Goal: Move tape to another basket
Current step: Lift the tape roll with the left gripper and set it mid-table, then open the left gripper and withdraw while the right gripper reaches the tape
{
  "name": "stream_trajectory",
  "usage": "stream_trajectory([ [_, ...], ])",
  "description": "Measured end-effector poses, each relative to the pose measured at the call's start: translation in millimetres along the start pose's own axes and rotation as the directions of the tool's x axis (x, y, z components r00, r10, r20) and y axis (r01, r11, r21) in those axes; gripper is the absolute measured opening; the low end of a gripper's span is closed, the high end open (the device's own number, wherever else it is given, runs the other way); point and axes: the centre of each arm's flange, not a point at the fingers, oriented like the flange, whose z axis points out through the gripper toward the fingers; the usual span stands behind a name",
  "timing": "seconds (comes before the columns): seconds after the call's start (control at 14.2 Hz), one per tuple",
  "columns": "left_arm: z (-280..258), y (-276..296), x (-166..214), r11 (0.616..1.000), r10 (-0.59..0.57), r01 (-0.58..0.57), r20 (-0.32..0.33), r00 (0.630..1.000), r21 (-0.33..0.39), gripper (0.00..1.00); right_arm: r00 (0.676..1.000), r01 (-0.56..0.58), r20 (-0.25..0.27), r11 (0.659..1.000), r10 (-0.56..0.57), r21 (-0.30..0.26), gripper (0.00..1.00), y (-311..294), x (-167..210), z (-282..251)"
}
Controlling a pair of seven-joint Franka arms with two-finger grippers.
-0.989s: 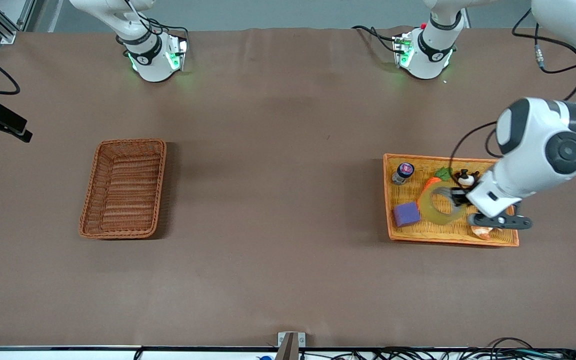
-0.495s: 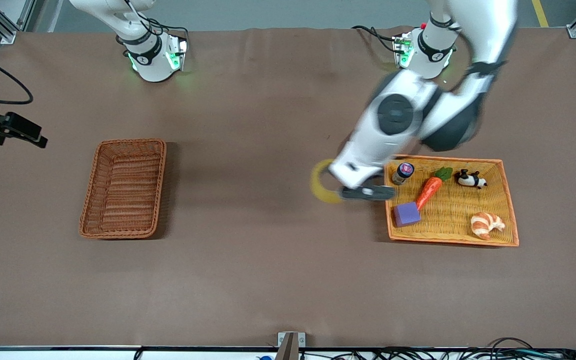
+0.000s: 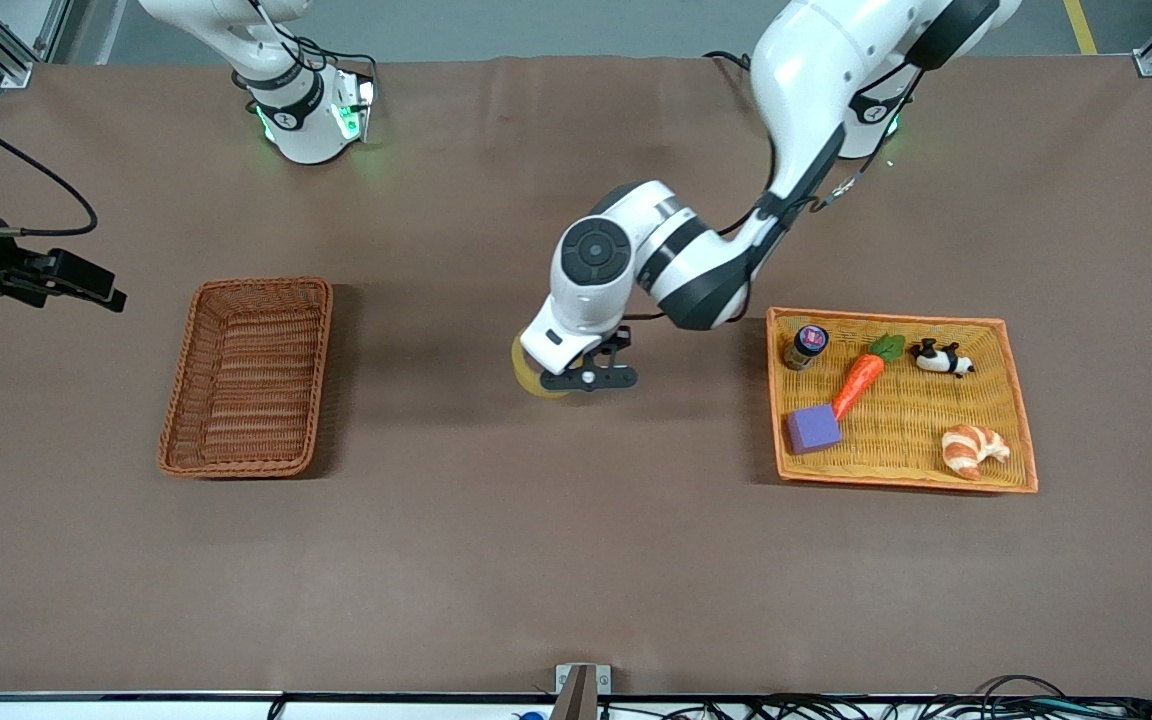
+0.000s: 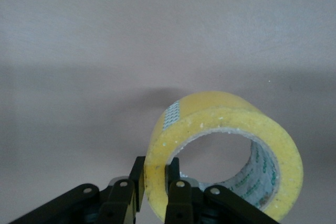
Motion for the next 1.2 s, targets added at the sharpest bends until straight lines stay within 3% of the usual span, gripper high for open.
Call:
stream_trajectory([
  [0.21,47.0,8.1,-7.9,1.000,0.012,-0.012,0.012,1.000,0.005,0.21,0.999,0.004,-0.034,1.000,-0.005,-0.019,1.00,2.1,4.3,0.6],
  [0.49,69.2,7.0,-8.6,1.000,0.011,-0.011,0.020,1.000,0.011,0.23,0.999,0.005,-0.046,0.998,-0.008,-0.060,1.00,7.1,3.2,-3.6],
  [0.78,57.7,8.2,-0.7,1.000,0.006,-0.006,-0.001,1.000,-0.003,0.60,0.999,0.011,-0.042,0.998,-0.014,-0.061,1.00,5.2,0.9,-5.2],
  [0.92,25.8,3.7,16.7,1.000,0.002,-0.003,-0.064,0.998,-0.011,0.80,0.999,0.035,-0.034,0.998,-0.037,-0.060,1.00,-3.6,0.0,-2.9],
  [1.06,-42.7,-27.8,53.2,0.999,-0.042,0.041,-0.133,0.990,-0.008,0.99,0.996,0.085,-0.017,0.995,-0.086,-0.057,1.00,-30.1,-2.7,7.4],
  [1.2,-137.1,-88.1,89.8,0.997,-0.070,0.071,-0.185,0.980,0.000,1.00,0.989,0.147,-0.013,0.988,-0.147,-0.054,1.00,-71.1,-5.3,35.5],
])
